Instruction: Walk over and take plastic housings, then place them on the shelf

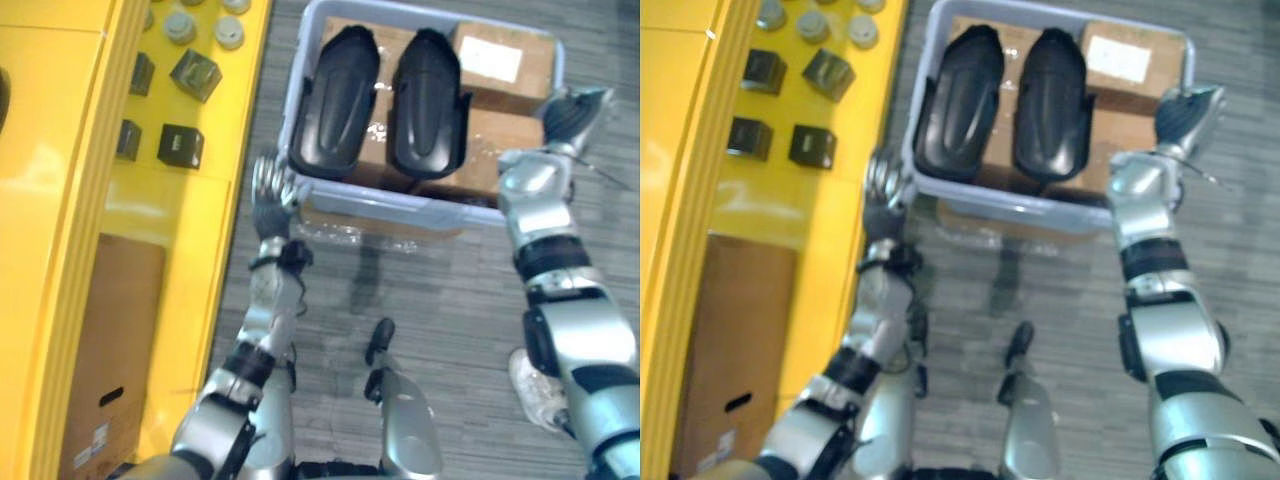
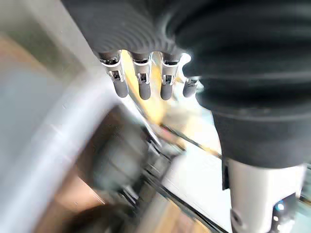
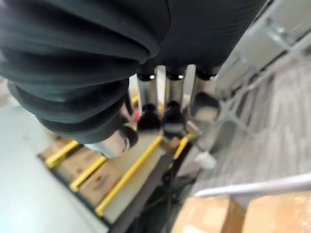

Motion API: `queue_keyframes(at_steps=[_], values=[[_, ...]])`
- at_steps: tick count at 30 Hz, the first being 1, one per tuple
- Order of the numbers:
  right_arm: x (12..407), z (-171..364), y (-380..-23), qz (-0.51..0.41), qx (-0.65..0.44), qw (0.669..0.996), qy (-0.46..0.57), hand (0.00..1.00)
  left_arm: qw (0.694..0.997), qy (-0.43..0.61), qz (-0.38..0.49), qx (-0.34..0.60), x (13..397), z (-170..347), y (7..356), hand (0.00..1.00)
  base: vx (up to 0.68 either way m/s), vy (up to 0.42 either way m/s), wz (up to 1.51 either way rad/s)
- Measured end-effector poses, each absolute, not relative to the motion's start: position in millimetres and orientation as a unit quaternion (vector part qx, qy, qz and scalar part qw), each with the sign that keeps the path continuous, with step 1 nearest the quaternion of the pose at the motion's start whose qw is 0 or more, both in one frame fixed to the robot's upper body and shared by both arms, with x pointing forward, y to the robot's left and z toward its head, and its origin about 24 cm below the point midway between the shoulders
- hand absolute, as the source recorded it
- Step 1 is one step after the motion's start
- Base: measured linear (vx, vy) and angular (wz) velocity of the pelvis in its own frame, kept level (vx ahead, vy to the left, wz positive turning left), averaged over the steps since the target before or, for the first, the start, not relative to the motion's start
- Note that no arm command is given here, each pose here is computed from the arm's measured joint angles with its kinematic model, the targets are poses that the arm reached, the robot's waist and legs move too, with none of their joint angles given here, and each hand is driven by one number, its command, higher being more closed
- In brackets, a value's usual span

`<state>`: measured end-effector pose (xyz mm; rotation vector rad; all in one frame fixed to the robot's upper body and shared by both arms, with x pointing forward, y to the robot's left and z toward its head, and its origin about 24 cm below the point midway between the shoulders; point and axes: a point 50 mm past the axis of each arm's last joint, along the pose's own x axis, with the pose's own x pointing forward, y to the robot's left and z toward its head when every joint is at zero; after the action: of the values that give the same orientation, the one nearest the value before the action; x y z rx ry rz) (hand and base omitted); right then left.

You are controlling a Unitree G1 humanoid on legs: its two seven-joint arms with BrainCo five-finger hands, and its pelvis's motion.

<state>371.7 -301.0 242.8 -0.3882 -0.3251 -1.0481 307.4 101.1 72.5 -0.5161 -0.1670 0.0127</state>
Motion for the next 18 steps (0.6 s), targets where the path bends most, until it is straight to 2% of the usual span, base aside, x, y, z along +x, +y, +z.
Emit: queue_keyframes(at_steps=[5,8,12,18], values=[[350,229,-339,-0.547,-0.169,0.81,-0.131,0.0,0.982,0.04,0.035,-0.179,262,6,126,0.0,0.04,0.009,0.16],[335,243,-364,-0.572,-0.169,0.789,-0.147,0.0,0.993,0.082,0.051,-0.074,243,-21,136,0.0,0.02,0.047,0.22],[319,242,-394,-0.599,-0.149,0.777,-0.125,0.0,0.979,0.164,0.112,0.05,213,-64,166,0.0,0.0,0.028,0.08],[318,248,-399,-0.608,-0.165,0.767,-0.118,0.0,0.942,0.284,0.15,0.098,157,-112,189,0.0,0.0,0.008,0.07]])
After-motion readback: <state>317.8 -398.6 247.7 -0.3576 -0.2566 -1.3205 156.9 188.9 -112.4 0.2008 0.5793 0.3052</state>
